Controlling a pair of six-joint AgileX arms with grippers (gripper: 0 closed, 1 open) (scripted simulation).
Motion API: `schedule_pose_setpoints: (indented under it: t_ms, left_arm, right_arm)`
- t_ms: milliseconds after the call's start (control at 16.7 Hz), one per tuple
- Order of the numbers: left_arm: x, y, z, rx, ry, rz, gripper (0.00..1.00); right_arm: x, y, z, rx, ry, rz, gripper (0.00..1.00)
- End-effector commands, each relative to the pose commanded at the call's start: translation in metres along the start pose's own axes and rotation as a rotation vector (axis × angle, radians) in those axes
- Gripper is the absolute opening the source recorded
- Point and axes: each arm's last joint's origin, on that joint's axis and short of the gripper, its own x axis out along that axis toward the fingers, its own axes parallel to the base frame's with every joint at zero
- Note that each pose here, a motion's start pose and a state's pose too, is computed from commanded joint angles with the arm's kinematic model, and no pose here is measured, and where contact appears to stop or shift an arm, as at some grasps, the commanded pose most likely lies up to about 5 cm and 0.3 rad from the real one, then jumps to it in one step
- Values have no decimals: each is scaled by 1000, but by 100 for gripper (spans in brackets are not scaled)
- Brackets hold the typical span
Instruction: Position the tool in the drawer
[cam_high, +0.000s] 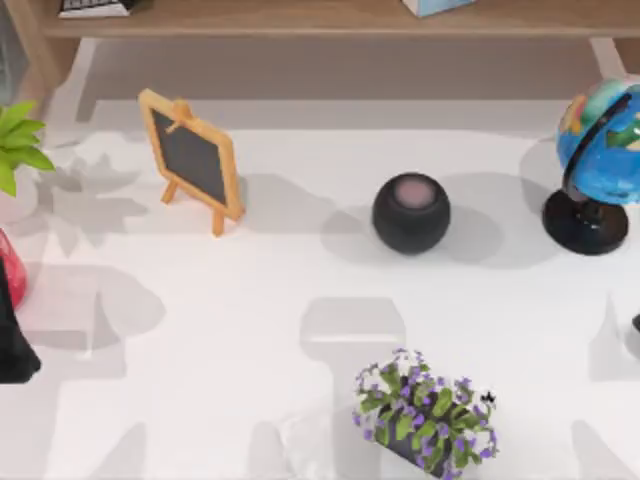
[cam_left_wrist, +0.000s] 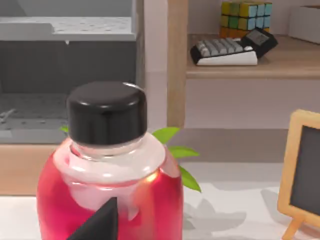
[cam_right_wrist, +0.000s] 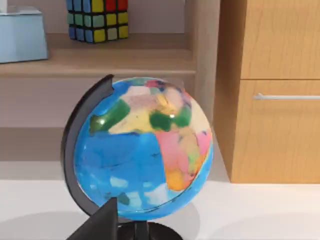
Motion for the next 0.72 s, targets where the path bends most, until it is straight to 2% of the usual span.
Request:
schedule_pose_setpoints:
  t_ms: [180, 360, 540, 720]
  left_arm:
    - [0, 0, 0, 0, 0, 0, 100]
    - [0, 0, 0, 0, 0, 0, 100]
    - [0, 0, 0, 0, 0, 0, 100]
    - [0, 0, 0, 0, 0, 0, 100]
  right_arm:
    - [0, 0, 3, -9, -8, -5, 100]
    - [1, -4, 26, -90, -64, -43, 100]
    - [10, -10, 62, -240, -123, -96, 100]
    - [33, -20, 100, -440, -156, -150, 100]
